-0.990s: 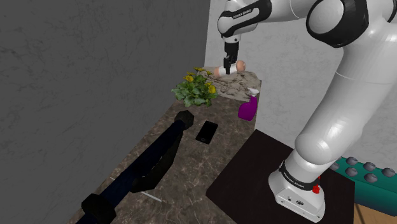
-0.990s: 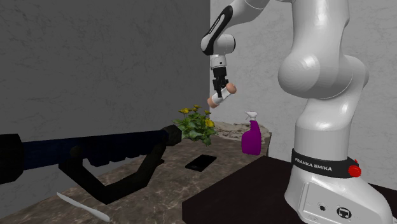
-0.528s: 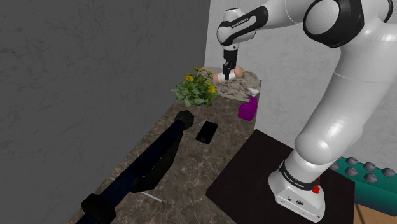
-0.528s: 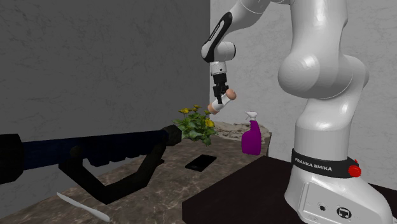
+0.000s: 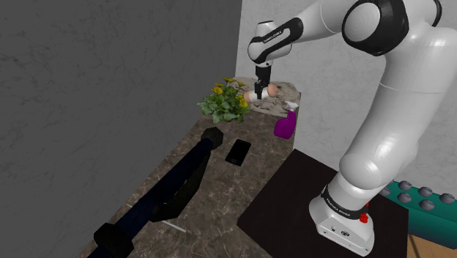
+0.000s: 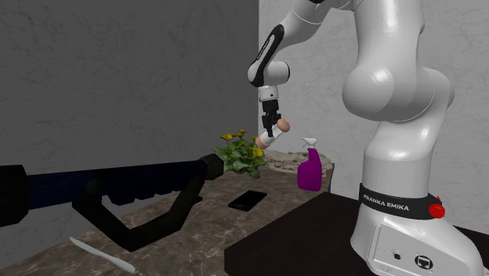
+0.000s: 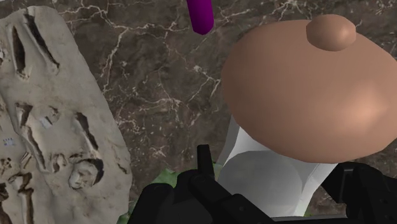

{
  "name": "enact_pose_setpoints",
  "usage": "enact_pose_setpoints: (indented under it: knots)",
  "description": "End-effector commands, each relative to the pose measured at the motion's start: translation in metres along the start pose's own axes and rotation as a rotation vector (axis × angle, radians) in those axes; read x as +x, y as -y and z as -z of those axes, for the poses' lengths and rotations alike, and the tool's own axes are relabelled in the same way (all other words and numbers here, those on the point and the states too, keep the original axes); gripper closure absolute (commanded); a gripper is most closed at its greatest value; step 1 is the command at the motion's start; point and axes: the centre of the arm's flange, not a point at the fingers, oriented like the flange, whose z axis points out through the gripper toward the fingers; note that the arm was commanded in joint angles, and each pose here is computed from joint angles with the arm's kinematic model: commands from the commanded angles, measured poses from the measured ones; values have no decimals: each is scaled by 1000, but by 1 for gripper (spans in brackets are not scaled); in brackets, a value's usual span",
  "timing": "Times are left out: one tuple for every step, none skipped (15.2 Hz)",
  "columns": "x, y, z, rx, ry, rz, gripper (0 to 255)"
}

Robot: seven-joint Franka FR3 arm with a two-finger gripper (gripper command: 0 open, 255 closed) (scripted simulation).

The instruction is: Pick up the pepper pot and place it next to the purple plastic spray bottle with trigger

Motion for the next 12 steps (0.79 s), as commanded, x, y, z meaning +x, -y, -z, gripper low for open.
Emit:
enact_pose_setpoints:
  knots:
    - [0, 0, -11, 0, -1, 0, 255]
    - [1, 0, -16, 0, -1, 0, 255]
    - [2, 0, -21, 0, -1, 0, 255]
    - [2, 1, -26, 0, -1, 0, 255]
    - [3, 1, -32, 0, -1, 0, 255]
    - [4, 2, -37, 0, -1, 0, 255]
    - [4, 2, -42, 0, -1, 0, 255]
    - [5, 2, -47, 0, -1, 0, 255]
    - [6, 3, -53, 0, -1, 0, 255]
    - [6, 3, -58, 0, -1, 0, 255]
    - [7, 3, -63, 0, -1, 0, 255]
    - [8, 4, -68, 0, -1, 0, 255]
